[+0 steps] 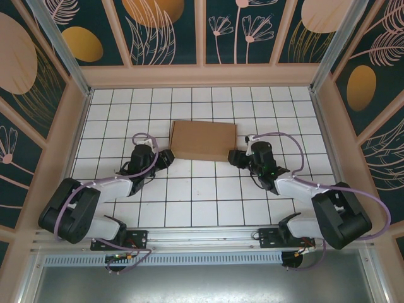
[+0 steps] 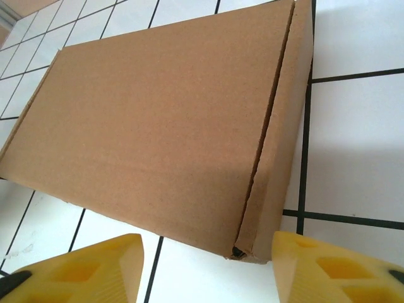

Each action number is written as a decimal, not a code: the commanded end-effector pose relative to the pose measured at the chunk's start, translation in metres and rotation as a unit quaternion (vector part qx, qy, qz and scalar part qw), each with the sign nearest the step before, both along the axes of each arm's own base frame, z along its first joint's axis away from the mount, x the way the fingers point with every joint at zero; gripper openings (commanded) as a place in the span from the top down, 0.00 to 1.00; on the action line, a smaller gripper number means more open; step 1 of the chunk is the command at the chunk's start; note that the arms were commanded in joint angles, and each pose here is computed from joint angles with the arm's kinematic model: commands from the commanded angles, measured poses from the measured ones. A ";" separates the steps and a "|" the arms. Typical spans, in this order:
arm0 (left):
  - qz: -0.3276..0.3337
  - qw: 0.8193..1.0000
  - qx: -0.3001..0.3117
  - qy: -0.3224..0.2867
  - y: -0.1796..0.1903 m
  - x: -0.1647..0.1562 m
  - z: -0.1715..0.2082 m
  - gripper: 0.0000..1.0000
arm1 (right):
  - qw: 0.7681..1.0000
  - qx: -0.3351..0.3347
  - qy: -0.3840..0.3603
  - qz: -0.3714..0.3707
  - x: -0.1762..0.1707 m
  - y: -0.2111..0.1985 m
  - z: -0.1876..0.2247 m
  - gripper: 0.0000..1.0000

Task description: Fold the paper box

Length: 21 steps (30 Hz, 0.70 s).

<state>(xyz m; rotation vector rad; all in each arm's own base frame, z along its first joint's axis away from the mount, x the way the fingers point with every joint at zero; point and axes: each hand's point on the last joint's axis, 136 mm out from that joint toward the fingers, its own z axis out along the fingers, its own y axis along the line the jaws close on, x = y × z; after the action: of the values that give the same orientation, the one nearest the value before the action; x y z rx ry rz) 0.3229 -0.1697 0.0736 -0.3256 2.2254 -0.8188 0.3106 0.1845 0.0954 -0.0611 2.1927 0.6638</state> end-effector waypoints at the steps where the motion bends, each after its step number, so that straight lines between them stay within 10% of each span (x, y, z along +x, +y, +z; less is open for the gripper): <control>1: 0.008 0.999 -0.006 -0.033 0.000 0.008 0.028 0.52 | 0.999 0.033 -0.010 0.021 0.005 0.008 0.024 0.41; 9: 0.043 0.998 0.014 -0.036 0.012 0.044 0.033 0.44 | 0.993 0.030 0.098 -0.057 0.039 -0.004 -0.004 0.50; 21: 0.026 0.999 -0.005 0.020 -0.014 0.080 -0.008 0.68 | 0.988 0.011 0.147 -0.055 0.075 0.008 -0.043 0.65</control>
<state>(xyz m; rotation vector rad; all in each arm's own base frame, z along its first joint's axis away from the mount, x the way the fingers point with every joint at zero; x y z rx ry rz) 0.3919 -0.1734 0.0592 -0.4217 2.2627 -0.7445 0.3789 0.1914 0.0619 0.1831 2.4102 0.6798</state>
